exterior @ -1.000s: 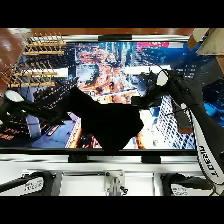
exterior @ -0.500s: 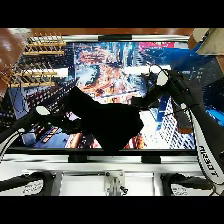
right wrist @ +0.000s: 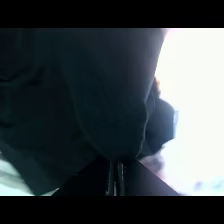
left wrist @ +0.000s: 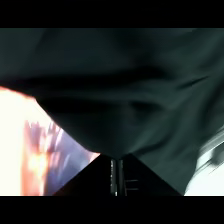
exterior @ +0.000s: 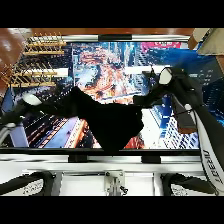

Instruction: Fold the shirts.

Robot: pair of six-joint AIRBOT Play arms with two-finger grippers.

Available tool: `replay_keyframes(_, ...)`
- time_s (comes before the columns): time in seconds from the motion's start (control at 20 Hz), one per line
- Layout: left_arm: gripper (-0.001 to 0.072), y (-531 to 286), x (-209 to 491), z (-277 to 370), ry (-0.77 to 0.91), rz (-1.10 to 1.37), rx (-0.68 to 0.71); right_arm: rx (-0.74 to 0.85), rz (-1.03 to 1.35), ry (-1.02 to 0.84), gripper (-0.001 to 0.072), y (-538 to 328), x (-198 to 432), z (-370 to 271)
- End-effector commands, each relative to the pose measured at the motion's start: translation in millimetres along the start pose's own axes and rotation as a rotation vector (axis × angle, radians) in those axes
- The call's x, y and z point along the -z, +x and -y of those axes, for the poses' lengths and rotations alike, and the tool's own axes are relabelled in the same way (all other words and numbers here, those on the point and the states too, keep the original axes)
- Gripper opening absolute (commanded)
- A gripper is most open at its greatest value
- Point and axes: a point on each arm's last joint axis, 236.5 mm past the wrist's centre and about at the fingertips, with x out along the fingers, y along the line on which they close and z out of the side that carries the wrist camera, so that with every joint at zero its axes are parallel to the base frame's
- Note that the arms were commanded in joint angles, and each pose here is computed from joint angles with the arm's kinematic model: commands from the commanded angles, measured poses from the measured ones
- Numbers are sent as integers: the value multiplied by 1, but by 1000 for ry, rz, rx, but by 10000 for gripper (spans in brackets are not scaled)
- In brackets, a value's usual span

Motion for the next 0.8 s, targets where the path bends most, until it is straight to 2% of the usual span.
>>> replay_keyframes(0.0, 30, -161, -105, 82, 287, 444, -26, 225, 248, -174, 77, -96, -32, 30)
replay_keyframes(0.1, 30, -300, -138, 160, 477, 807, -89, 307, 582, -225, 72, -213, -56, 21)
replay_keyframes(0.15, 30, -366, -136, 203, 570, 982, -117, 295, 763, -239, 72, -273, -58, 5)
replay_keyframes(0.25, 30, -462, -105, 276, 718, 1252, -152, 224, 1107, -271, 72, -387, -35, -32)
replay_keyframes(0.35, 30, -526, -65, 321, 824, 1454, -233, 142, 1304, -299, 72, -455, 10, -57)
replay_keyframes(0.5, 30, -558, -39, 327, 862, 1550, -387, 82, 1365, -269, 71, -483, 65, -63)
replay_keyframes(0.75, 30, -544, -71, 280, 778, 1478, -495, 94, 1112, -217, 72, -427, 79, -48)
